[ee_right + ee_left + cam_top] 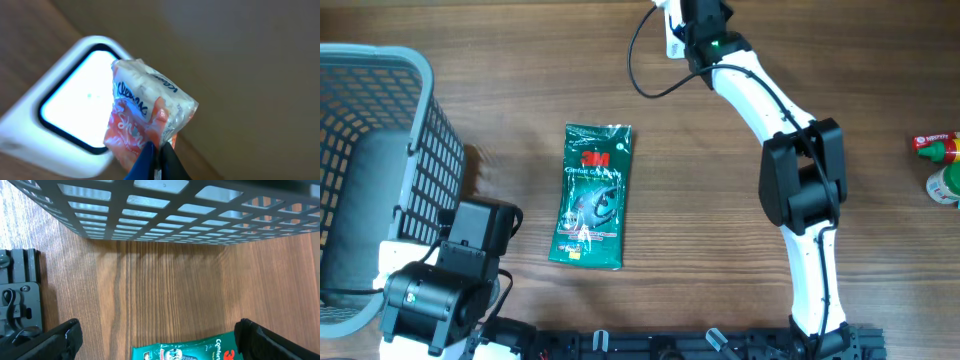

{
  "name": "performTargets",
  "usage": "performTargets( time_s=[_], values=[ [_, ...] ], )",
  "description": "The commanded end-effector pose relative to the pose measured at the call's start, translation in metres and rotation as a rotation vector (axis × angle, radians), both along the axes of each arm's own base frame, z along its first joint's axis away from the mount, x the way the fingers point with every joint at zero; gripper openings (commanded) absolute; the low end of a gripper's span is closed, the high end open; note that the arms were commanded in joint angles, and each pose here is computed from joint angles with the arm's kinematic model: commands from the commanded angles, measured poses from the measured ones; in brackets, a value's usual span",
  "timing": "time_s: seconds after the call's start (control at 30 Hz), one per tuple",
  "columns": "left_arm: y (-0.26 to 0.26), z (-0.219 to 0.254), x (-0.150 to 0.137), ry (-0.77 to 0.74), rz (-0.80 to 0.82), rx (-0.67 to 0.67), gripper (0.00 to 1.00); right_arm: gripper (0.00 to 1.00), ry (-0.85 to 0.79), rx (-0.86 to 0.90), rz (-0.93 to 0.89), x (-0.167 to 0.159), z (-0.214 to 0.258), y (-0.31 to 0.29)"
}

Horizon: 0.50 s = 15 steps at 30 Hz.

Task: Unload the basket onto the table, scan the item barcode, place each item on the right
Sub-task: 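Move the box right and drop it at the table edge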

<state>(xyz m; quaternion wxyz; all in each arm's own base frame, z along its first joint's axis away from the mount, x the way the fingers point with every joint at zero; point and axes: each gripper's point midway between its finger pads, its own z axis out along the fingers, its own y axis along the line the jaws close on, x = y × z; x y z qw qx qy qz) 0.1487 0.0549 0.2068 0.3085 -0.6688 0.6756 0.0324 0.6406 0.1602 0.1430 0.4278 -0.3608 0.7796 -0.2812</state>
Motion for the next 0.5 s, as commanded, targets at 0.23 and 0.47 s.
performTargets(
  time_s=[0.23, 0.47],
  values=[
    [0.002, 0.001, 0.0, -0.003, 0.006, 0.009, 1.0, 0.04, -0.046, 0.086, -0.587, -0.034, 0.069, -0.212],
    [0.002, 0.001, 0.0, -0.004, 0.006, 0.009, 1.0, 0.04, 0.175, 0.452, -1.017, -0.125, -0.011, -0.395]
  ],
)
